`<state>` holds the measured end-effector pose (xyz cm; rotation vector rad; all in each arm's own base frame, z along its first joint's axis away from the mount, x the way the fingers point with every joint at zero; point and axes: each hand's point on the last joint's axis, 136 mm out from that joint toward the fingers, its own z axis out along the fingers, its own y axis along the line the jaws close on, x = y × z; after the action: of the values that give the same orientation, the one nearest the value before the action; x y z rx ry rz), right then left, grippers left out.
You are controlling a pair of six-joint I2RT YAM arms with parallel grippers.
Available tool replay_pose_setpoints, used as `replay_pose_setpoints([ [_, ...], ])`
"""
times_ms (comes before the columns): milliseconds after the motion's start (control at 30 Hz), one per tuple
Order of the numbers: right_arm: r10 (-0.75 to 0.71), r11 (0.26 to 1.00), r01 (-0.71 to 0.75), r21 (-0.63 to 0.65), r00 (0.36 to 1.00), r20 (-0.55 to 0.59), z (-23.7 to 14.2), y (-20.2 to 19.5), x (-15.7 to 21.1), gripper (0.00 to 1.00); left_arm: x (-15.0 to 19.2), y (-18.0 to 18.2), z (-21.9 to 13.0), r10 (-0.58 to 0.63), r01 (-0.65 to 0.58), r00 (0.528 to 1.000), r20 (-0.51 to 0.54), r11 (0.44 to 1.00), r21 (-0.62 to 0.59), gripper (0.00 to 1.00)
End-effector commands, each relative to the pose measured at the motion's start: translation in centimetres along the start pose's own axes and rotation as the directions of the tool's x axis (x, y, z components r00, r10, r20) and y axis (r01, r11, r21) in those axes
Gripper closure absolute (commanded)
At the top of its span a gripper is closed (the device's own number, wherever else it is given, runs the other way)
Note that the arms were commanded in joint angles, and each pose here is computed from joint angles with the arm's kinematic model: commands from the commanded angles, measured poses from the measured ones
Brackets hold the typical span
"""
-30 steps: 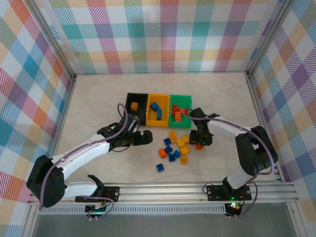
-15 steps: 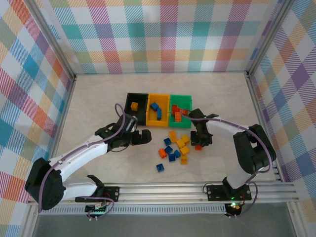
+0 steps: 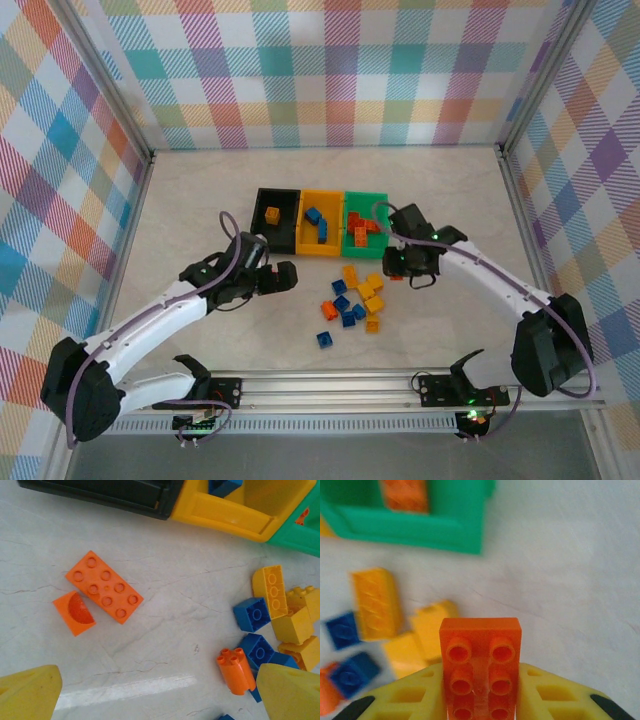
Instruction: Sort the legos into containers by color
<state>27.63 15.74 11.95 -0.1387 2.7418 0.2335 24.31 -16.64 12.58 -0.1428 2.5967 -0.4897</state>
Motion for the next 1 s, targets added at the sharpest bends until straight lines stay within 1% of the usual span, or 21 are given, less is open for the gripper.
replay_pose_setpoints([
  [0, -0.064, 0.994, 0.068, -0.083, 0.997, 0.047, -0.3, 3.5, -3.2, 0.64, 0.5, 2.4, -0.7, -0.034, 0.034, 0.999, 0.013, 0.997, -0.072, 0.0],
  [67, -0.066, 0.993, 0.072, -0.091, 0.995, 0.07, 0.2, 4.5, -5.4, 0.63, 0.5, 2.8, -1.1, -0.043, 0.045, 0.999, 0.021, 0.996, -0.078, 0.0],
  [167, -0.073, 0.996, 0.078, -0.046, 0.993, 0.098, 1.5, 5.0, -8.5, 0.63, 0.6, 2.9, -1.6, -0.049, 0.051, 0.999, 0.023, 0.996, -0.076, 0.0],
  [300, -0.044, 0.999, 0.043, 0.011, 0.996, 0.078, 4.1, 4.1, -11.4, 0.63, 0.7, 3.2, -2.1, -0.052, 0.054, 0.998, 0.026, 0.995, -0.084, 0.0],
  [367, -0.029, 1.0, 0.028, 0.012, 0.997, 0.075, 5.0, 3.9, -12.3, 0.63, 0.6, 3.3, -2.4, -0.053, 0.055, 0.998, 0.032, 0.995, -0.081, 0.0],
  [467, -0.02, 1.0, 0.019, 0.022, 0.998, 0.061, 6.2, 3.8, -13.4, 0.56, 0.6, 3.2, -2.7, -0.053, 0.055, 0.998, 0.035, 0.995, -0.079, 0.0],
  [500, -0.016, 1.0, 0.015, 0.025, 0.999, 0.05, 6.6, 3.8, -13.5, 0.51, 0.6, 3.3, -2.7, -0.052, 0.055, 0.998, 0.035, 0.995, -0.08, 0.0],
  [567, -0.013, 1.0, 0.012, 0.02, 0.999, 0.045, 6.8, 4.0, -13.7, 0.37, 0.6, 3.2, -2.8, -0.049, 0.052, 0.998, 0.034, 0.995, -0.08, 0.0],
  [600, -0.012, 1.0, 0.011, 0.008, 0.999, 0.052, 6.6, 4.2, -13.8, 0.33, 0.5, 3.2, -2.9, -0.048, 0.051, 0.998, 0.033, 0.996, -0.08, 0.0],
  [700, -0.025, 0.999, 0.029, -0.043, 0.995, 0.093, 5.4, 5.5, -14.5, 0.32, 0.5, 3.2, -2.9, -0.049, 0.051, 0.998, 0.035, 0.996, -0.078, 0.0],
  [800, -0.042, 0.995, 0.051, -0.085, 0.994, 0.1, 5.0, 7.0, -14.7, 0.33, 0.5, 3.1, -2.9, -0.049, 0.052, 0.998, 0.037, 0.996, -0.073, 0.0],
  [967, -0.019, 0.993, 0.027, -0.112, 0.997, 0.078, 6.6, 8.4, -15.1, 0.33, 0.7, 3.2, -2.7, -0.052, 0.054, 0.998, 0.028, 0.996, -0.075, 0.0],
])
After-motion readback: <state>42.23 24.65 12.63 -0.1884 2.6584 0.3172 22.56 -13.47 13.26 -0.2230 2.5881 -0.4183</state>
